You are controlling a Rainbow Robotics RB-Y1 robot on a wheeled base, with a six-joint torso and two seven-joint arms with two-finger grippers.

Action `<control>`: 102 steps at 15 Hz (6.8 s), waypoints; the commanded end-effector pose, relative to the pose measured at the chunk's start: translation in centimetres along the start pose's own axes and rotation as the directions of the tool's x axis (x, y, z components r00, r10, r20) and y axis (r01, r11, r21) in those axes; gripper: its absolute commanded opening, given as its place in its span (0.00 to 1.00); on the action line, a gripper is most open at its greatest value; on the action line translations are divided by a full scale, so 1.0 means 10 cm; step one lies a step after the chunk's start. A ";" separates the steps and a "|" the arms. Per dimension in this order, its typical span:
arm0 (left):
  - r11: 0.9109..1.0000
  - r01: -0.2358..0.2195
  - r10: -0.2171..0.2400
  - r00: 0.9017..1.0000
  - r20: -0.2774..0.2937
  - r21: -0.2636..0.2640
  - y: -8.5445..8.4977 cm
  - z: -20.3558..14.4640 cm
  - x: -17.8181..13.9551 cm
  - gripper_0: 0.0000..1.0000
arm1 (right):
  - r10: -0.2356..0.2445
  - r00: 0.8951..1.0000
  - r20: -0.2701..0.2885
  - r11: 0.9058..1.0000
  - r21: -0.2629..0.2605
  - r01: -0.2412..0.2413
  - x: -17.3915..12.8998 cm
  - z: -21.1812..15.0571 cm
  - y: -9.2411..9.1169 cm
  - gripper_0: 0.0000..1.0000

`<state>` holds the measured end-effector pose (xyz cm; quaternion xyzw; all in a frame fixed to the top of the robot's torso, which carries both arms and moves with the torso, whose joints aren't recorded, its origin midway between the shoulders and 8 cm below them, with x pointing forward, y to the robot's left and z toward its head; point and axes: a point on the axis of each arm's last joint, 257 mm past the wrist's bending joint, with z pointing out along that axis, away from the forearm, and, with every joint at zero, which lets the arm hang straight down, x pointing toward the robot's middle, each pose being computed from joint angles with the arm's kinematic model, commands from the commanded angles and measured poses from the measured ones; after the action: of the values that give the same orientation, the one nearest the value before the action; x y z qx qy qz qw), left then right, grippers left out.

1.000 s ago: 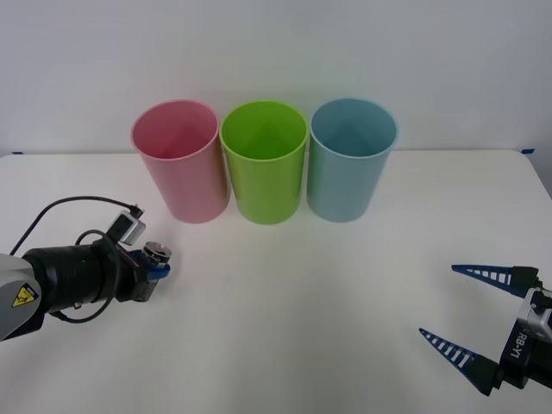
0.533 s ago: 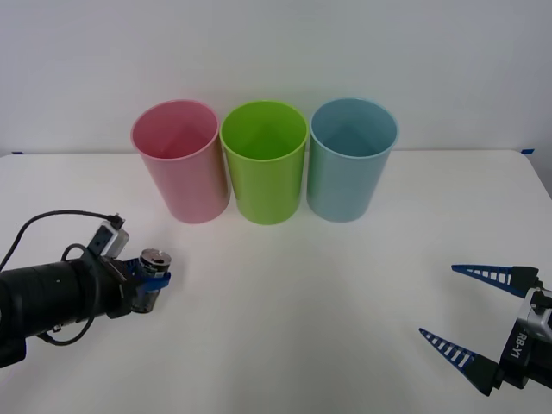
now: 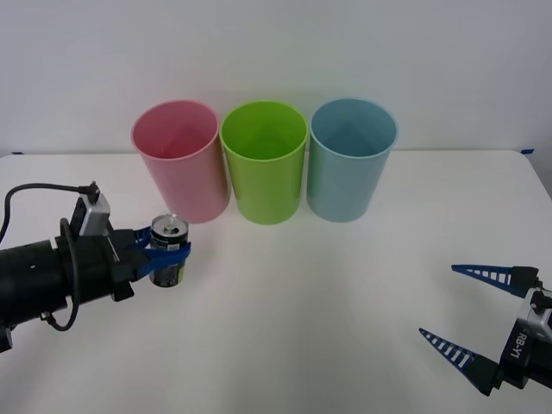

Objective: Put cans in the blue bin and PET bottles in the pink bin and trash in the green bin.

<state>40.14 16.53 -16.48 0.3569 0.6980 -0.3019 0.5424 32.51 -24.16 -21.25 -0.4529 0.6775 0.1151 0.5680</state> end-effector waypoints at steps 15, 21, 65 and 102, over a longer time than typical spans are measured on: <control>0.996 -0.033 0.059 0.932 0.359 -0.077 0.01 0.57 -1.83 0.00 | 0.000 1.000 0.000 1.000 0.000 0.000 0.00 0.00 0.00 1.00; 0.997 -0.029 0.054 0.936 0.347 -0.076 0.23 1.28 -2.25 0.00 | 0.000 1.000 0.000 1.000 0.000 0.000 0.00 0.00 0.00 1.00; 0.985 0.081 -0.059 0.988 0.143 -0.154 0.44 3.25 -2.18 1.00 | 0.000 1.000 0.000 1.000 0.000 0.000 0.00 0.00 0.00 1.00; 1.000 -0.020 0.024 0.980 0.198 -0.023 0.30 -0.49 -1.29 1.00 | 0.000 1.000 0.000 1.000 0.000 0.000 0.00 0.00 0.00 1.00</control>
<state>42.56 19.74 -1.88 0.3258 0.6335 -0.3244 0.6224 32.51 -24.16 -21.25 -0.4529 0.6775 0.1151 0.5680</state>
